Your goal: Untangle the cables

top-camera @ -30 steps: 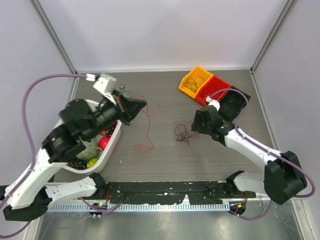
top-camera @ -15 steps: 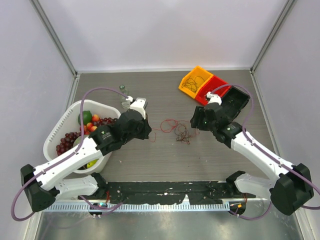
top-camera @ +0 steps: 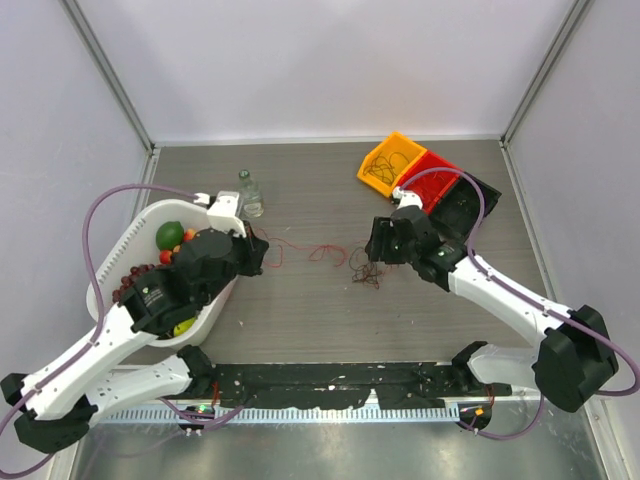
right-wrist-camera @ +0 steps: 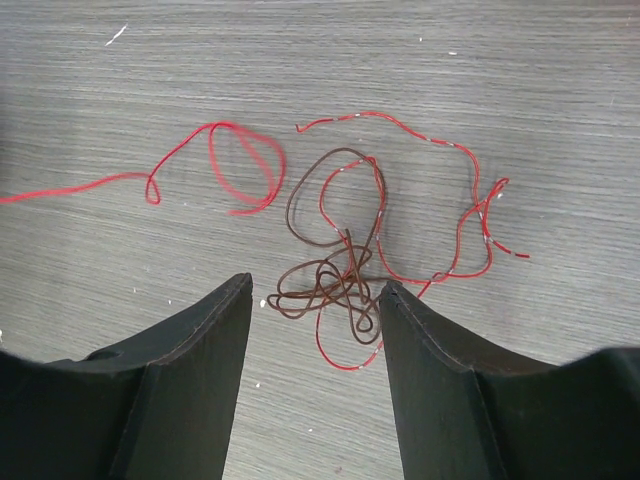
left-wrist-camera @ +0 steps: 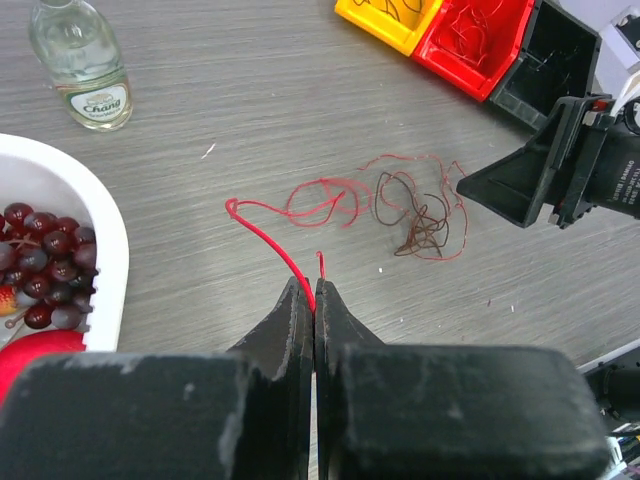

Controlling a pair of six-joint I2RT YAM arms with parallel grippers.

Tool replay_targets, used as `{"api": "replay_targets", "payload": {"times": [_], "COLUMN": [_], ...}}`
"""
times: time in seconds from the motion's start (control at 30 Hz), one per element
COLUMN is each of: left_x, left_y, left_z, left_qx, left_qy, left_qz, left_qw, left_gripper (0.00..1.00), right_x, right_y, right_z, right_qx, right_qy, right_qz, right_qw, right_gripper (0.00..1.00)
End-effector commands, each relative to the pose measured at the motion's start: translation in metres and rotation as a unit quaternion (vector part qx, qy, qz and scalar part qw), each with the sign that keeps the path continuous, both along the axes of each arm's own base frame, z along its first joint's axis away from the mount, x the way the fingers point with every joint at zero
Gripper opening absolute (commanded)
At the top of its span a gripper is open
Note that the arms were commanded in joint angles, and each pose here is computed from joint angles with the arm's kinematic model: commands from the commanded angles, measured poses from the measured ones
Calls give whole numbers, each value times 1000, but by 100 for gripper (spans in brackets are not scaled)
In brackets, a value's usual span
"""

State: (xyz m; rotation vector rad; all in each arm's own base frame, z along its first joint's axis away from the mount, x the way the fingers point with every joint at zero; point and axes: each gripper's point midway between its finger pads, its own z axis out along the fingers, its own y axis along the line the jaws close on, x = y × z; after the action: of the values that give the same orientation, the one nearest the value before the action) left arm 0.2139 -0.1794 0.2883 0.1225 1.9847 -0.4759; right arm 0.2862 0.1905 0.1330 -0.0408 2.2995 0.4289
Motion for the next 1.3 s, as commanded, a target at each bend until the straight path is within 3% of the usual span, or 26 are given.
{"api": "replay_targets", "payload": {"times": [0.0, 0.4, 0.57, 0.63, 0.9, 1.0, 1.27], "left_x": [3, 45, 73, 78, 64, 51, 10], "left_y": [-1, -78, -97, -98, -91, -71, -25], "left_z": [-10, -99, -138, -148, -131, -113, -38], "left_qx": [-2, 48, 21, 12, -30, -24, -83], "left_qy": [0, 97, 156, 179, 168, 150, 49], "left_qz": [9, -28, -38, -38, -62, -54, -55], "left_qw": [1000, 994, 987, 983, 983, 987, 994], "left_gripper": [0, 0, 3, 10, 65, 71, 82], "right_x": [14, 14, 16, 18, 28, 28, 36], "right_y": [18, 34, 39, 41, 76, 105, 151], "right_z": [26, 29, 34, 34, 31, 32, -34], "right_qx": [30, 36, 47, 48, 69, 97, 7], "right_qy": [-35, -32, -33, -33, -20, -10, 57], "right_qz": [12, 34, 39, 41, 103, 164, 183], "right_qw": [999, 998, 998, 997, 992, 982, 981], "right_gripper": [59, 59, 59, 59, 59, 60, 68]}}
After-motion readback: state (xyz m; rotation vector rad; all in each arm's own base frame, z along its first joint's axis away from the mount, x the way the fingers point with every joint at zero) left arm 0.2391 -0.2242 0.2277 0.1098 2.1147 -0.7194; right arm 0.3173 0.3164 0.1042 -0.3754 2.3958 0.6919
